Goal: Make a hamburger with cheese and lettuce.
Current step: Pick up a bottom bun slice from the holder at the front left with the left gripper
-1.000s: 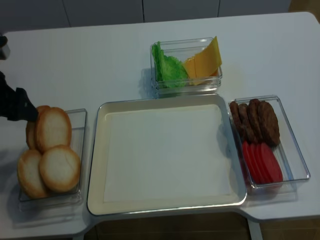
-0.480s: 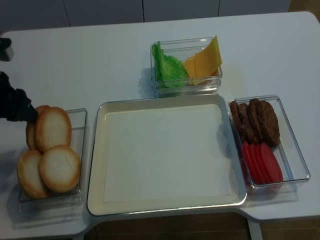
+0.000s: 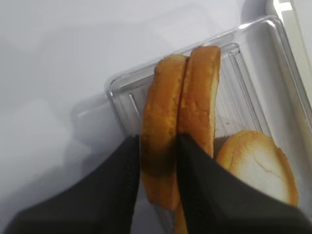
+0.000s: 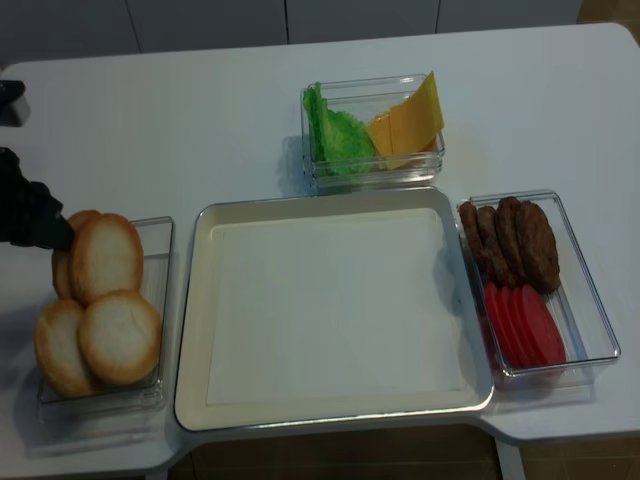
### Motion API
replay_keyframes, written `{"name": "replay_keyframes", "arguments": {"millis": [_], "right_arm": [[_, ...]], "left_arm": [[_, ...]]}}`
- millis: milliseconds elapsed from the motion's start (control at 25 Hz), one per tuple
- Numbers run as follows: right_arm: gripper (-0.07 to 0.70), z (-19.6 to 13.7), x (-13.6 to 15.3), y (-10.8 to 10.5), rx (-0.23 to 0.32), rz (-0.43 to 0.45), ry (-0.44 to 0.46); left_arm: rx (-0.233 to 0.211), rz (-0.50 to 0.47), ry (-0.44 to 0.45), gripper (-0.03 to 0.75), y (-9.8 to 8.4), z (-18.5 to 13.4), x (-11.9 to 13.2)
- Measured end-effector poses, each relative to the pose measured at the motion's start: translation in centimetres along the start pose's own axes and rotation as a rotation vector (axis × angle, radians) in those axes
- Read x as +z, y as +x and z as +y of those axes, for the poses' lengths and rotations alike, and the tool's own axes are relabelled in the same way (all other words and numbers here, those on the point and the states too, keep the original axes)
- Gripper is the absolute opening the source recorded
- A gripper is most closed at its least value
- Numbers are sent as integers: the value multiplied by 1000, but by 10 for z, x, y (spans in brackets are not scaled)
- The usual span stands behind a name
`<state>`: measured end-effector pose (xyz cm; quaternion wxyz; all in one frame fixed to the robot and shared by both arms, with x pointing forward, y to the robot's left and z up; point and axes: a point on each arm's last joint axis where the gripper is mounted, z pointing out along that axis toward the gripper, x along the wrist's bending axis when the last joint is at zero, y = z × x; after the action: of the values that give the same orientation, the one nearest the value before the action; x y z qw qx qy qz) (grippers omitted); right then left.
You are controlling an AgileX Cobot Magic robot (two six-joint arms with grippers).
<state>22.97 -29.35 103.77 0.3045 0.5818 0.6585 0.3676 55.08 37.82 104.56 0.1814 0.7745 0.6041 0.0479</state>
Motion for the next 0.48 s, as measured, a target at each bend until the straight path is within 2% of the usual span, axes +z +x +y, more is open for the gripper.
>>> {"name": "replay_keyframes", "arguments": {"millis": [320,480], "right_arm": [[592,0,0,0,0,0,0],[591,0,0,0,2,0,0]], "left_arm": [[-19,-33,1,187,1,2,6],[-21,-35,2,127,1,3,7]]}}
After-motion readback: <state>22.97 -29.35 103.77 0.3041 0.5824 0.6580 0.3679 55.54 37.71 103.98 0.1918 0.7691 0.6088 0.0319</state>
